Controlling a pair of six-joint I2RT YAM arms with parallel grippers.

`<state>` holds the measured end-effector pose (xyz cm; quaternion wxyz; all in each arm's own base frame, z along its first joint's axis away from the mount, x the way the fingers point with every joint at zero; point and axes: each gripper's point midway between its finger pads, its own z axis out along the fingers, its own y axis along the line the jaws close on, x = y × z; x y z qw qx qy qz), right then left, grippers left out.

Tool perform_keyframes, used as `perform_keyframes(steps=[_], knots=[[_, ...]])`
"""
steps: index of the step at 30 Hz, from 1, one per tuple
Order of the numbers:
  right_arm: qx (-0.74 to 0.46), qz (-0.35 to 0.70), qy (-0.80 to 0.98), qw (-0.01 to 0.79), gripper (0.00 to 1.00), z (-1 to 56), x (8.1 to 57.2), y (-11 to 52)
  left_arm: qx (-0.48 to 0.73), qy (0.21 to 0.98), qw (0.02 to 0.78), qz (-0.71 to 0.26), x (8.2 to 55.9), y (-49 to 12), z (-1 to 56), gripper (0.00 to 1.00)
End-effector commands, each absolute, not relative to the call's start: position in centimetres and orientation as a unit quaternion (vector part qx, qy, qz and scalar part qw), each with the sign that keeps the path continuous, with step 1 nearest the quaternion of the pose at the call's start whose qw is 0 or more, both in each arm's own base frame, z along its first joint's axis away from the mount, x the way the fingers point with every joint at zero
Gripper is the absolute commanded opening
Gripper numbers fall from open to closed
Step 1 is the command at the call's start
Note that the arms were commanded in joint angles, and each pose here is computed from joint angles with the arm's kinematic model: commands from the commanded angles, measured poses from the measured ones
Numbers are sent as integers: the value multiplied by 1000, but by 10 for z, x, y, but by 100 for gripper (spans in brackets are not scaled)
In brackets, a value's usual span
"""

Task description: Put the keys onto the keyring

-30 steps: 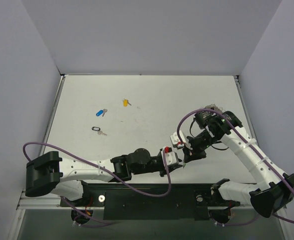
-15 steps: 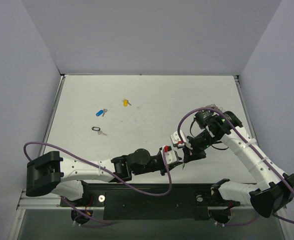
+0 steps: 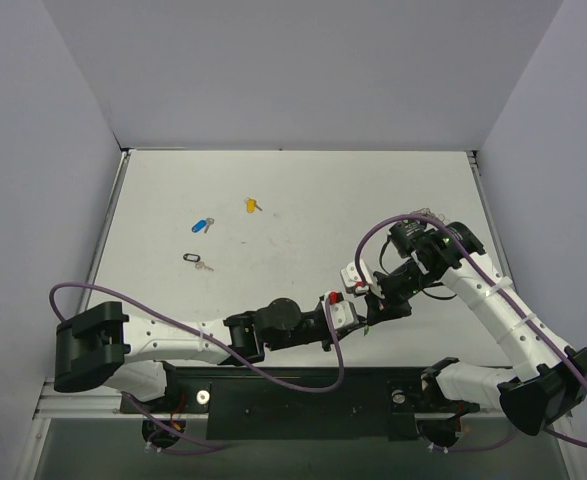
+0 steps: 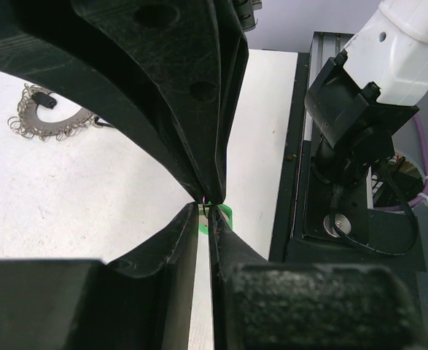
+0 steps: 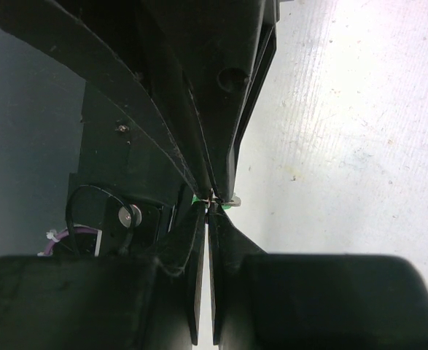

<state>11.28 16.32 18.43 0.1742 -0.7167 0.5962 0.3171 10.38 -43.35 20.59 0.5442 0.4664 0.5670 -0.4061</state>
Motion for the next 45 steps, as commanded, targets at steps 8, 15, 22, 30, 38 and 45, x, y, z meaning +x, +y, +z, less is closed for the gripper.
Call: perform_keyframes(steps=[8,15,22,30,38,45], knots=[[-705,342,595,178,0,190,102,165,434,544,572,-434,106,-444,242,0],[-674,364,611,200,30,200,105,168,379,548,587,-460,109,-432,252,0],[-650,383,613,234,41,223,107,166,313,514,615,-509,105,-403,266,0],[-654,425,574,249,40,234,107,180,274,487,634,-534,104,-389,279,0],[-663,467,531,246,33,247,96,189,270,482,636,-539,104,-388,283,0],[-668,474,521,241,23,248,92,191,266,482,635,-542,104,-390,282,0]])
